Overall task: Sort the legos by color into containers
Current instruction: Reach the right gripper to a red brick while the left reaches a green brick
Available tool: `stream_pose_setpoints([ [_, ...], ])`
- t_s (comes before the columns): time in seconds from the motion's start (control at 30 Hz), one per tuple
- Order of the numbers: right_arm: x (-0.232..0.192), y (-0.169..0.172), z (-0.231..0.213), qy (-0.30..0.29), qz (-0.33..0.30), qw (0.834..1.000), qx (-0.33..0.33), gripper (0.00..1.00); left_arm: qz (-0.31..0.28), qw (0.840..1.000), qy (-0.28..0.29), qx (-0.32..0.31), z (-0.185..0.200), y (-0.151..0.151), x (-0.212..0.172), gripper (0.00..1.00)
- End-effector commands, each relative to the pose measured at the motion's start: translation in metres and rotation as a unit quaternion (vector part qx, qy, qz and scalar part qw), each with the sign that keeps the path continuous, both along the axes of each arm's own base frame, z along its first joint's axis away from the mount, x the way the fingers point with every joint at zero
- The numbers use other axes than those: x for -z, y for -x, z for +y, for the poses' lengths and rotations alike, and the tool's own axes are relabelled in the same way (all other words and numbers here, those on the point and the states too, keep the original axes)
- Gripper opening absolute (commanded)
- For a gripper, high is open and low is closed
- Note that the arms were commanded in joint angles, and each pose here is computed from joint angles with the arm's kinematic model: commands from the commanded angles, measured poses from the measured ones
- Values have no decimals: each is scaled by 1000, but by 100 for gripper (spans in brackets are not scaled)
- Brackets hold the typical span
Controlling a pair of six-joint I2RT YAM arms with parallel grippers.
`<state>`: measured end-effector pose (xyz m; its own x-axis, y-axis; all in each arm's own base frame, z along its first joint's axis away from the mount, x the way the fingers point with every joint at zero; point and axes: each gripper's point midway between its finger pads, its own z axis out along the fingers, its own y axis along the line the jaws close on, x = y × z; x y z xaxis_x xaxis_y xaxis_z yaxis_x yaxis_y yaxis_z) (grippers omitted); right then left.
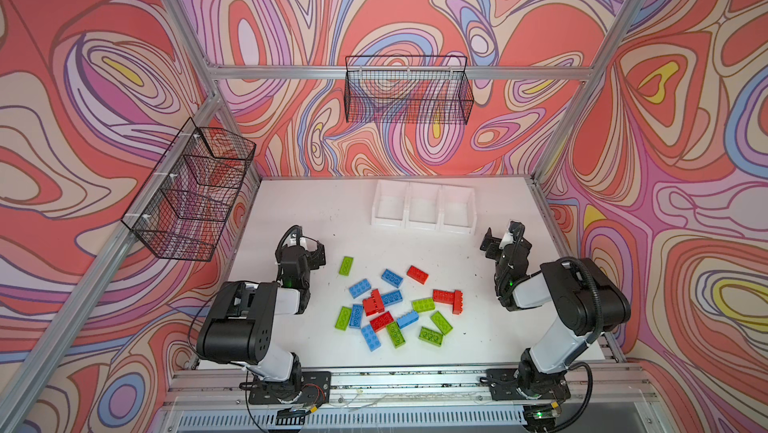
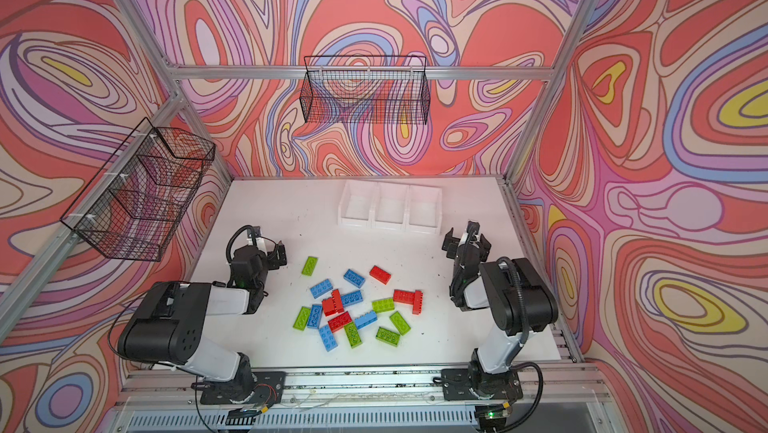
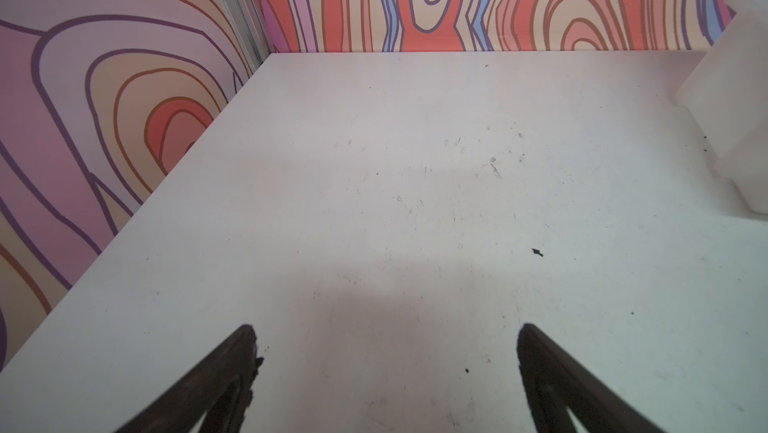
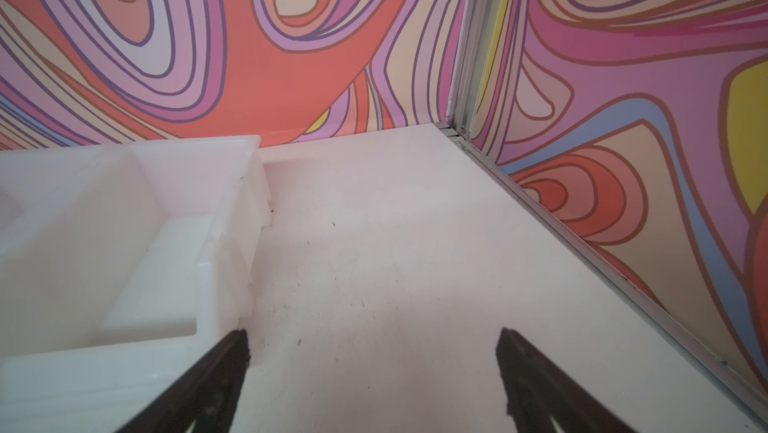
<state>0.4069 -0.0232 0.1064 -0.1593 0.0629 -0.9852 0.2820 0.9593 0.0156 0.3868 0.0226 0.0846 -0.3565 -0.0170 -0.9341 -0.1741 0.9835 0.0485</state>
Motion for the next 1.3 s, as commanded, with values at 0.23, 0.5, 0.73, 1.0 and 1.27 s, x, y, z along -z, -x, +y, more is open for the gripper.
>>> stream_pose_setpoints([
  [0.23,-3,-2,0,-7,-5,1000,-14,92,10,1000,3,-7,3,-17,-62,81],
  [0.5,-19,-33,1,-18,147,988,34,49,50,997,43,-46,-3,-2,-118,72],
  [0.73,-21,12,134,-20,243,955,-171,57,96,988,117,-16,-32,28,-86,72],
  [1.0,8,78,241,-9,322,878,-353,60,164,973,164,15,-56,28,-61,71],
  [1.27,44,97,268,30,381,826,-413,63,225,957,180,42,-72,20,-39,71],
])
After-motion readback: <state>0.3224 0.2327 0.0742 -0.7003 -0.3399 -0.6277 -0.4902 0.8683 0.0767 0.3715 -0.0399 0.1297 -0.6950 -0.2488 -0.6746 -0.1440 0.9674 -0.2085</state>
